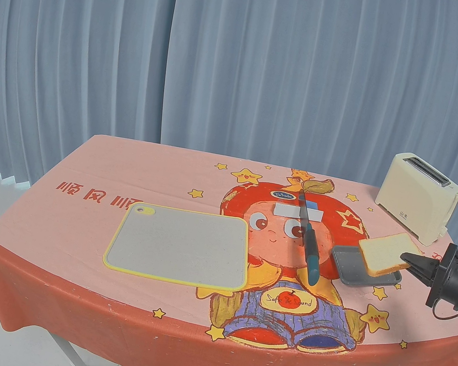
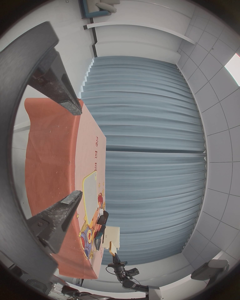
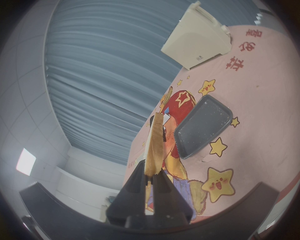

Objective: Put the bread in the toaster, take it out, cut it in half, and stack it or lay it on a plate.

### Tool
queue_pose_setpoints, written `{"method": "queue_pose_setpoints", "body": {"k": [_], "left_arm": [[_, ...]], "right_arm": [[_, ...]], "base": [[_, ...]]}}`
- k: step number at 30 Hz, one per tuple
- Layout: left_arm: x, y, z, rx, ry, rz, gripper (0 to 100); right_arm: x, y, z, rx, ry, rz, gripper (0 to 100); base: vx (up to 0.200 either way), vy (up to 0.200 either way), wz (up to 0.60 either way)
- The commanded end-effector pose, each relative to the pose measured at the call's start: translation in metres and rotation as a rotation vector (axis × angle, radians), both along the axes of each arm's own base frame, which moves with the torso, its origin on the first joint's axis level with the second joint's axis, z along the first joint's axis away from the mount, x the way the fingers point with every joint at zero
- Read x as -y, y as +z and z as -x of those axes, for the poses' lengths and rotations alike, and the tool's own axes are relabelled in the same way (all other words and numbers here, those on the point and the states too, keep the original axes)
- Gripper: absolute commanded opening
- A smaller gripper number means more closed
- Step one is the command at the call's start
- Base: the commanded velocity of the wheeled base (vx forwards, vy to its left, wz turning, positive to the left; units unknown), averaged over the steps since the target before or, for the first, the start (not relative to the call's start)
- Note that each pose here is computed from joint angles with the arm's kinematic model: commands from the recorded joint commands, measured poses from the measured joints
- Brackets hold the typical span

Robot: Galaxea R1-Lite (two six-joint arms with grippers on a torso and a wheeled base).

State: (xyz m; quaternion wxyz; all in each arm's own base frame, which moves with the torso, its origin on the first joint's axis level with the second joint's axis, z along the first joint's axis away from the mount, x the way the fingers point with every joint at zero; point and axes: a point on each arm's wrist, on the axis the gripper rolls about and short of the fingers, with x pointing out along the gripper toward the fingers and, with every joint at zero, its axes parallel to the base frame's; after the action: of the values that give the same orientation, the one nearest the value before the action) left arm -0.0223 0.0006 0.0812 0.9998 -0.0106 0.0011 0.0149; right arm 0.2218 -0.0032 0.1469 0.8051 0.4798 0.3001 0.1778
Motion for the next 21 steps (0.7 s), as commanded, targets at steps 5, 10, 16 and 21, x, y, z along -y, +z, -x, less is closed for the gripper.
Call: {"method": "queue_pose_setpoints", "body": {"k": [5, 10, 16, 21], "left_arm": [[0.0, -0.005, -0.001, -0.019, 0.001, 0.0, 100], [0.0, -0.005, -0.001, -0.019, 0.001, 0.0, 100], [0.0, -0.005, -0.001, -0.019, 0.001, 0.0, 100], [0.0, -0.005, -0.001, -0.019, 0.001, 0.0, 100]], "right_arm": [[-0.008, 0.009, 0.024, 0.128, 0.048, 0.114, 0], [-0.012, 0.008, 0.033, 0.193, 0.095, 0.189, 0], [-0.013, 0.001, 0.035, 0.225, 0.135, 0.263, 0], [-0.011, 0.003, 0.034, 0.247, 0.131, 0.288, 0]], "base": [[0.0, 0.0, 0.0], [0.0, 0.0, 0.0], [0.0, 0.0, 0.0], [0.0, 0.0, 0.0]]}}
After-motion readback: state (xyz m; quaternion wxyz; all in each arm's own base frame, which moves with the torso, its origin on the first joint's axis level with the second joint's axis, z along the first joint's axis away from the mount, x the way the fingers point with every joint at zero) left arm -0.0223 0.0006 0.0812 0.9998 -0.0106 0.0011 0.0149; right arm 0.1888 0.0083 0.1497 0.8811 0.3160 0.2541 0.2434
